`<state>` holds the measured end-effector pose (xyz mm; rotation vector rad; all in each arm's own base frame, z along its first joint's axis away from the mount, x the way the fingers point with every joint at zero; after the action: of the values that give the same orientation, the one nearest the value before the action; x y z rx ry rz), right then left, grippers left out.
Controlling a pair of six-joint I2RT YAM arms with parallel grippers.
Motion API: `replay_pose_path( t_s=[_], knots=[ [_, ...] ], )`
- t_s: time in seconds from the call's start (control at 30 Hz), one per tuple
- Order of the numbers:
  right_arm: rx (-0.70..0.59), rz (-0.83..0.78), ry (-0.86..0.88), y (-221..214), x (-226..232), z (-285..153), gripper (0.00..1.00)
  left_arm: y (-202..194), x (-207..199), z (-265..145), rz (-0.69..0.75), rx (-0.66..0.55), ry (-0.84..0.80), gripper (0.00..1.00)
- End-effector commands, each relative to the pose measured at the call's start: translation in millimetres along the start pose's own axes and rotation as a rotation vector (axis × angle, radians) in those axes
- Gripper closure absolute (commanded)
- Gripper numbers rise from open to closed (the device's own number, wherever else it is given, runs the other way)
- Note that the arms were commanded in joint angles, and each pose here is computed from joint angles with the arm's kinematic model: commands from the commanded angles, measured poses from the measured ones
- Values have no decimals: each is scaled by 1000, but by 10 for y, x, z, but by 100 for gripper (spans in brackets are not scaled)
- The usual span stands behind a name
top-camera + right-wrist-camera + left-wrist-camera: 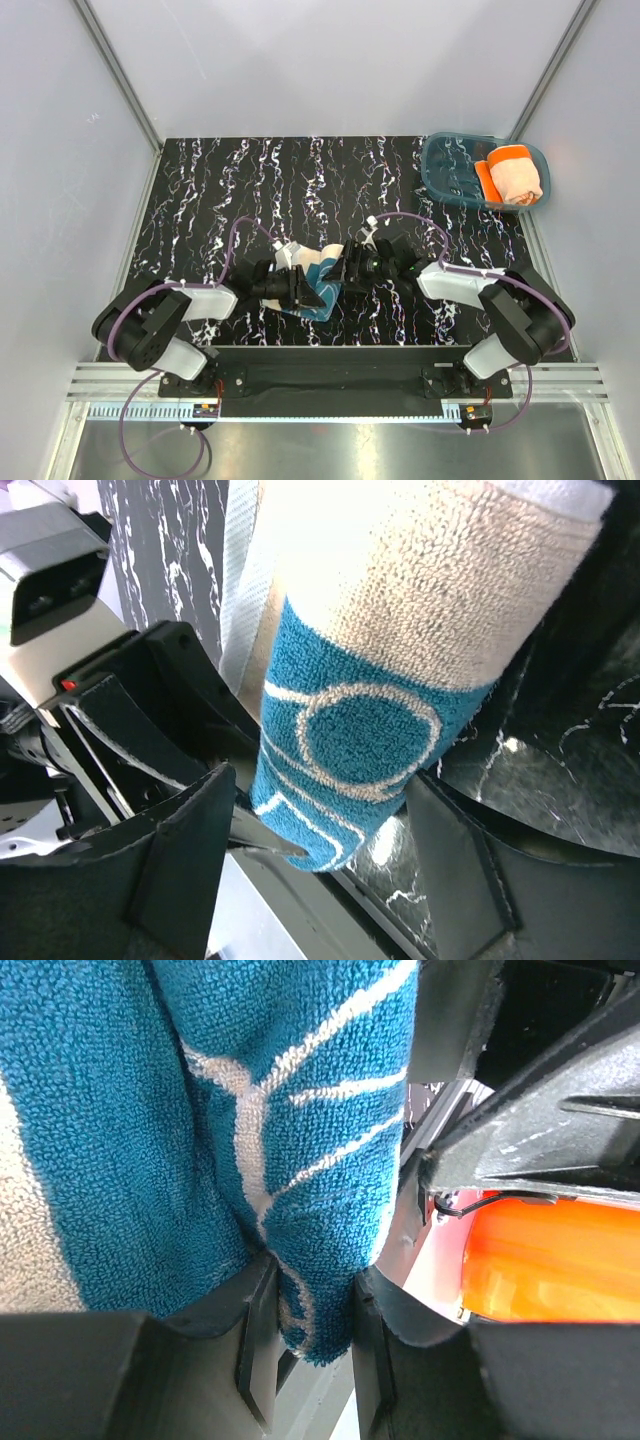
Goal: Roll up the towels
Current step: Roll the towel
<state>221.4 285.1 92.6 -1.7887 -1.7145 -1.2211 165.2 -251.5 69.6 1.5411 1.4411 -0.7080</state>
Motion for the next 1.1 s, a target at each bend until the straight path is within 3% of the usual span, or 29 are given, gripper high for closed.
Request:
replay_pose_path(
  t_s=[0.0,0.13,0.23,0.3,0.4,0.47,0.57,0.73,0.9,1.07],
  knots=[
    [-71,-14,50,93,120,82,25,-91,19,-4,-36,42,-29,75],
    [-51,-5,22,47,59,198,34,-69,-30,0,-53,38,-54,75],
    [-40,-3,20,5,51,243,52,-48,-65,2,-53,34,-68,73],
    [-33,-6,17,-28,64,249,71,-50,-70,-6,-51,31,-66,71],
    [-26,-10,-27,-57,52,223,88,-43,-14,-27,-41,26,-4,56],
    [-19,-17,-77,-56,52,163,91,-8,36,-80,-12,4,78,42],
    [-2,-22,-193,-59,11,70,93,81,77,-194,47,-39,201,31],
    [61,-38,-379,-135,-82,-40,95,191,128,-441,130,-105,418,26],
    [102,-63,-459,-157,-1,-10,95,317,-40,-610,311,-199,634,24],
    [158,-110,-554,-238,51,75,95,262,-312,-599,450,-242,715,24]
  ],
)
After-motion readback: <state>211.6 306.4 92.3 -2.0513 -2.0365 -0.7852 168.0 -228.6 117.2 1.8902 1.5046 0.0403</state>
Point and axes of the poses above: each gripper's point midway between its finger pads, its own z axis out along the fingers, its own x axis along the line the jaws close on, y = z × x, the point moved 3 cm from there along -z, back along the fingers, and after that the axes turned 1 degree about -z, right-handed, at the moved point
